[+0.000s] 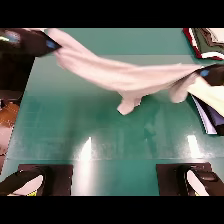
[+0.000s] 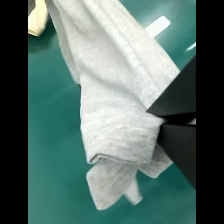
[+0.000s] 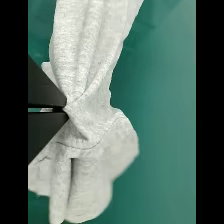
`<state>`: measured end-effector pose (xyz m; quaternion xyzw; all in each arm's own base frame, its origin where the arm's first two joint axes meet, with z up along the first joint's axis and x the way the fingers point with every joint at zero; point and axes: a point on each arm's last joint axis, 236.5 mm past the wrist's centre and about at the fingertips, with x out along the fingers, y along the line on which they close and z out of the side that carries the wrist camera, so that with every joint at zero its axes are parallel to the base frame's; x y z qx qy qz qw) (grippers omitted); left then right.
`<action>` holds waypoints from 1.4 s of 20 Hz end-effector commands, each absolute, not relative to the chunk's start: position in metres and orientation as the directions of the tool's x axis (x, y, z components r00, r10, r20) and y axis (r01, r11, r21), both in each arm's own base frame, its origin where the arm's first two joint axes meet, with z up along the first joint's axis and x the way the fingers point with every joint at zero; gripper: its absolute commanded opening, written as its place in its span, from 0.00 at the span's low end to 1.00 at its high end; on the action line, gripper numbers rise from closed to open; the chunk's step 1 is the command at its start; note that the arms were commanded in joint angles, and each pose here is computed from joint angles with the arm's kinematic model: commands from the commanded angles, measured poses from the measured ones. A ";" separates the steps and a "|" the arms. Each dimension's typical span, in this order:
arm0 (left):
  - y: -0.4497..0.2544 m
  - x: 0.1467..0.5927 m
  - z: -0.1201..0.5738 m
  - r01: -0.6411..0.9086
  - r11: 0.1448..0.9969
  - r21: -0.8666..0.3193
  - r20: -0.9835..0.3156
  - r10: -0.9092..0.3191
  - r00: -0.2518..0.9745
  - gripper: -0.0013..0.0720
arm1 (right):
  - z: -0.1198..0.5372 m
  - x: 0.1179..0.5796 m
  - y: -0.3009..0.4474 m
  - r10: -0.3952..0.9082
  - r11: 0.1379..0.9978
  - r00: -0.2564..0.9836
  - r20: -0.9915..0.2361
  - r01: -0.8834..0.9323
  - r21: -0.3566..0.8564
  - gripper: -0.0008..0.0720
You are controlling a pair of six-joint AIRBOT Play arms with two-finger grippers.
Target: Fold the shirts.
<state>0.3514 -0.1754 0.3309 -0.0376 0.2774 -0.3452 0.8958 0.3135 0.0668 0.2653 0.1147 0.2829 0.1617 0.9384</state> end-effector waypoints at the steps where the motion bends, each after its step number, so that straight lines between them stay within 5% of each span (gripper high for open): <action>1: -0.165 0.281 0.411 0.627 0.763 -0.157 -0.320 -0.640 0.699 0.05 | 0.342 0.270 0.068 0.341 0.938 0.861 -0.378 -0.283 0.203 0.03; 4: -0.162 0.238 0.424 0.624 0.759 -0.184 -0.304 -0.648 0.699 0.05 | 0.381 0.248 0.074 0.344 0.939 0.884 -0.317 -0.313 0.145 0.03; 9: -0.152 0.241 0.335 0.564 0.786 -0.253 -0.578 -0.590 0.564 0.05 | 0.384 0.265 0.076 0.378 0.926 0.828 -0.413 -0.338 0.171 0.03; 16: -0.143 0.268 0.073 0.296 0.853 -0.430 -0.839 -0.498 0.216 0.05 | 0.184 0.351 0.114 0.517 0.853 0.350 -0.782 -0.288 0.435 0.03; 20: -0.131 0.293 -0.013 0.168 0.899 -0.404 -0.881 -0.432 0.192 0.05 | 0.089 0.384 0.134 0.527 0.847 0.213 -0.823 -0.207 0.489 0.03; 21: -0.127 0.309 -0.014 0.168 0.909 -0.383 -0.882 -0.413 0.225 0.13 | 0.078 0.393 0.134 0.525 0.850 0.212 -0.825 -0.193 0.491 0.03; 23: -0.120 0.342 0.005 0.187 0.924 -0.332 -0.877 -0.376 0.299 0.89 | 0.064 0.401 0.134 0.522 0.852 0.201 -0.829 -0.173 0.495 0.03; 26: -0.097 0.380 0.061 0.235 0.954 -0.185 -0.863 -0.272 0.426 0.90 | 0.065 0.401 0.127 0.519 0.854 0.190 -0.834 -0.167 0.493 0.03; 28: -0.086 0.375 0.078 0.231 0.963 -0.141 -0.885 -0.227 0.406 0.90 | 0.074 0.400 0.122 0.519 0.853 0.190 -0.834 -0.171 0.492 0.03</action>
